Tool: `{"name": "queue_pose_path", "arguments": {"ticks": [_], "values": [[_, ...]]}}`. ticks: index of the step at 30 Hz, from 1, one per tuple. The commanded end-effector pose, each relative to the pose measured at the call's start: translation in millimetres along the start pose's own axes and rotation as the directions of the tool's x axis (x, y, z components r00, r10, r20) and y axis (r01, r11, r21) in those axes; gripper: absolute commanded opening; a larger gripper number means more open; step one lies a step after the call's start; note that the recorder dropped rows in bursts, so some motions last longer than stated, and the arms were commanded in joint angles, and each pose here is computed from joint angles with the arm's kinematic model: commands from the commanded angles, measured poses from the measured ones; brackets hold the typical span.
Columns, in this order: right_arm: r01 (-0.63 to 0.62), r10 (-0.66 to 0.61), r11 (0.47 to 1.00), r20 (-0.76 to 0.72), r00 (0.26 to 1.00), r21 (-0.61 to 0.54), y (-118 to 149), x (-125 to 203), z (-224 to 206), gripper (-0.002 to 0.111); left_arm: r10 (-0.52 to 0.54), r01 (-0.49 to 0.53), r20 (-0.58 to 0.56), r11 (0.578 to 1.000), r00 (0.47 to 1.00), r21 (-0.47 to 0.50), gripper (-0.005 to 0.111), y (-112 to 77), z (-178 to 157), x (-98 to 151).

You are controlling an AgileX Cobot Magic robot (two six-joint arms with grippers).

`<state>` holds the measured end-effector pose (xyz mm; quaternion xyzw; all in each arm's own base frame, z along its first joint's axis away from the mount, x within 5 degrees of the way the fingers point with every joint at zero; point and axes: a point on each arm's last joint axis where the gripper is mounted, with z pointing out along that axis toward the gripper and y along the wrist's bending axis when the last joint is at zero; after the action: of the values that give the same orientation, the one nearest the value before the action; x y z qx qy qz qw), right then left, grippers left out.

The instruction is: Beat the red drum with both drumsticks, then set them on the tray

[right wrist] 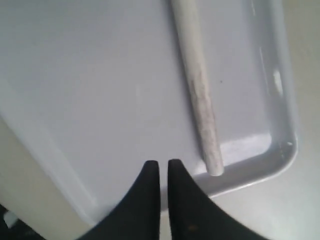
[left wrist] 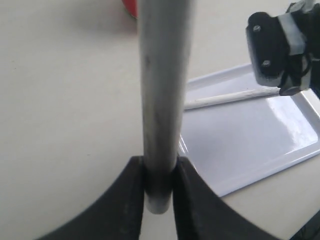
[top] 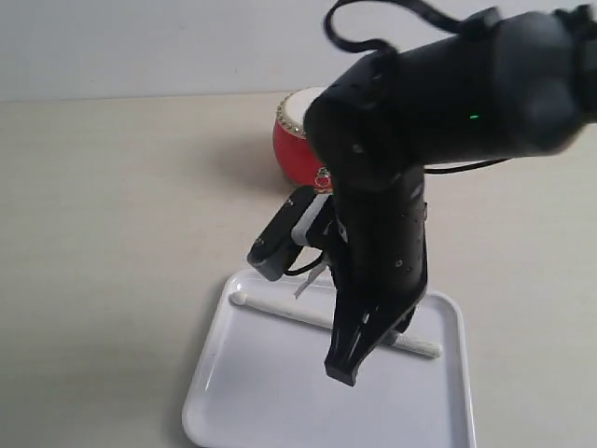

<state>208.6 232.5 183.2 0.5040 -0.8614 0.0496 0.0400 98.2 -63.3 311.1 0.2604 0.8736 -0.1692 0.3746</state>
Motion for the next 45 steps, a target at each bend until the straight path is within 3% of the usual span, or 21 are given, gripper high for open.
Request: {"name": "queue_pose_path", "arguments": {"ticks": [1,5,8,14,17,22,25,31,33,36,41,45], "values": [[-0.058,0.067,0.997,0.251,0.966,-0.040,10.9,24.5,-22.0,0.000,-0.017,0.017,0.007,1.000,1.000,0.005,0.000,-0.6,0.4,0.8],[-0.122,0.136,0.991,0.402,0.905,-0.060,15.9,45.5,-28.5,0.000,-0.082,0.082,0.005,0.996,0.997,0.030,0.000,-1.5,7.6,6.9],[-0.154,0.184,0.983,0.494,0.849,-0.102,20.6,58.6,-34.6,0.000,-0.203,0.203,-0.009,0.975,0.979,0.096,0.000,-5.1,19.4,14.6],[-0.214,0.341,0.937,0.592,0.730,-0.277,31.7,72.2,-45.6,0.000,-0.435,0.423,0.007,0.879,0.900,0.222,0.000,-10.6,37.3,19.5],[-0.183,0.381,0.913,0.603,0.701,-0.365,38.4,69.9,-49.2,0.000,-0.475,0.456,0.011,0.851,0.880,0.259,0.000,-11.8,42.6,21.2],[-0.094,0.370,0.912,0.701,0.610,-0.399,41.6,63.3,-61.1,0.000,-0.573,0.550,-0.048,0.756,0.818,0.356,0.000,-17.3,56.8,31.0],[-0.080,0.378,0.911,0.741,0.555,-0.404,41.0,62.6,-68.6,0.000,-0.594,0.566,-0.060,0.725,0.802,0.394,0.000,-18.7,64.6,38.4],[-0.059,0.362,0.915,0.750,0.554,-0.398,42.3,64.9,-71.1,0.000,-0.607,0.587,-0.093,0.701,0.789,0.405,0.000,-20.4,72.3,57.1],[-0.061,0.369,0.912,0.749,0.550,-0.405,42.6,66.0,-72.5,0.000,-0.662,0.642,-0.108,0.656,0.742,0.397,0.000,-19.2,76.1,63.2],[-0.069,0.387,0.908,0.761,0.522,-0.414,42.0,68.7,-77.9,0.000,-0.783,0.730,-0.072,0.539,0.618,0.420,0.000,-14.5,79.2,64.9],[-0.091,0.421,0.898,0.779,0.465,-0.431,40.1,73.8,-87.5,0.000,-0.781,0.729,-0.071,0.540,0.620,0.420,0.000,-14.4,81.7,70.4],[-0.087,0.427,0.892,0.768,0.478,-0.443,41.5,74.6,-86.8,0.000,-0.814,0.778,-0.116,0.488,0.569,0.396,0.000,-13.7,85.9,71.5]]}}
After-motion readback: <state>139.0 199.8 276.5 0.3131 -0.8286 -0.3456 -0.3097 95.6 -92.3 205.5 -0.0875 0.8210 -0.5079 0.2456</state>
